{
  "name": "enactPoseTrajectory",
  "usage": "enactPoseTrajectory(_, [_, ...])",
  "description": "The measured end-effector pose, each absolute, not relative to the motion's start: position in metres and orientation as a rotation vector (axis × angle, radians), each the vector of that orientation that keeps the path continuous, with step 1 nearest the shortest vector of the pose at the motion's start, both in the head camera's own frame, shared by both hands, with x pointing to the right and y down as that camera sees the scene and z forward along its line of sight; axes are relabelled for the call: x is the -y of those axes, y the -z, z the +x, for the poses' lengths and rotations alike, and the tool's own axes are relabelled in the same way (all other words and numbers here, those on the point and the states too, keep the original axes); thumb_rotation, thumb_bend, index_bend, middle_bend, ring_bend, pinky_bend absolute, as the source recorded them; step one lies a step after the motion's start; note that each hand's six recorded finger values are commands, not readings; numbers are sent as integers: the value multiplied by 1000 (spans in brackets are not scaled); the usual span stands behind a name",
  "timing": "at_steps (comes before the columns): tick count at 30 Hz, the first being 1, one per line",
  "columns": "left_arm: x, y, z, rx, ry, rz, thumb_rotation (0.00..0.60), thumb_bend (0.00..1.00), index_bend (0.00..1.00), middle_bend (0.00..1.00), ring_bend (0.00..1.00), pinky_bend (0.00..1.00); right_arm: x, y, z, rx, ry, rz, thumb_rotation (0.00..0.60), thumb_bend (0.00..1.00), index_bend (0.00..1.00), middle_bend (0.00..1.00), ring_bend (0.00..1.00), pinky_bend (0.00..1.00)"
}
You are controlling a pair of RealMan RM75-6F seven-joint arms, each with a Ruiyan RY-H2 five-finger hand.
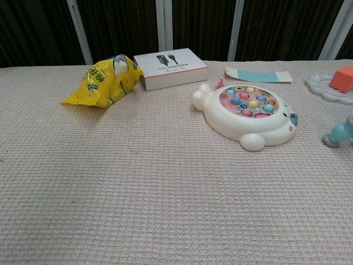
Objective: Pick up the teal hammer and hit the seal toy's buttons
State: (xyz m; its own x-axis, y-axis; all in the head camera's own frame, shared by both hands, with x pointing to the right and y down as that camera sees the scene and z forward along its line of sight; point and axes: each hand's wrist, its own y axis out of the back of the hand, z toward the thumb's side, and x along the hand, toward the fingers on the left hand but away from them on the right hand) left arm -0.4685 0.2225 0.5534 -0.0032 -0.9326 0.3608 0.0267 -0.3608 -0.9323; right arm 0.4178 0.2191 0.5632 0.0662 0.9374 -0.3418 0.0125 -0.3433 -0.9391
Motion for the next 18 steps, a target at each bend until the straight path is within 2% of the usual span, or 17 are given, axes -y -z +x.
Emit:
enactPoseTrajectory(9, [-224,-552,-467,-981,1478,-1463,600,86,98,141,18,16,-220,-568,417,987,-1412,-1548,600,143,64,105,90,108])
enactPoseTrajectory(13, [-225,-550,-467,-978,1473,-1469,600,86,99,142,18,16,-216,-571,418,985,-1416,-1585,600,144,30,105,90,112])
enactPoseTrajectory(18, [-225,-548,-467,-976,1467,-1469,600,86,100,142,18,16,-205,-578,419,970,-1431,-1644,600,184,20,105,90,112])
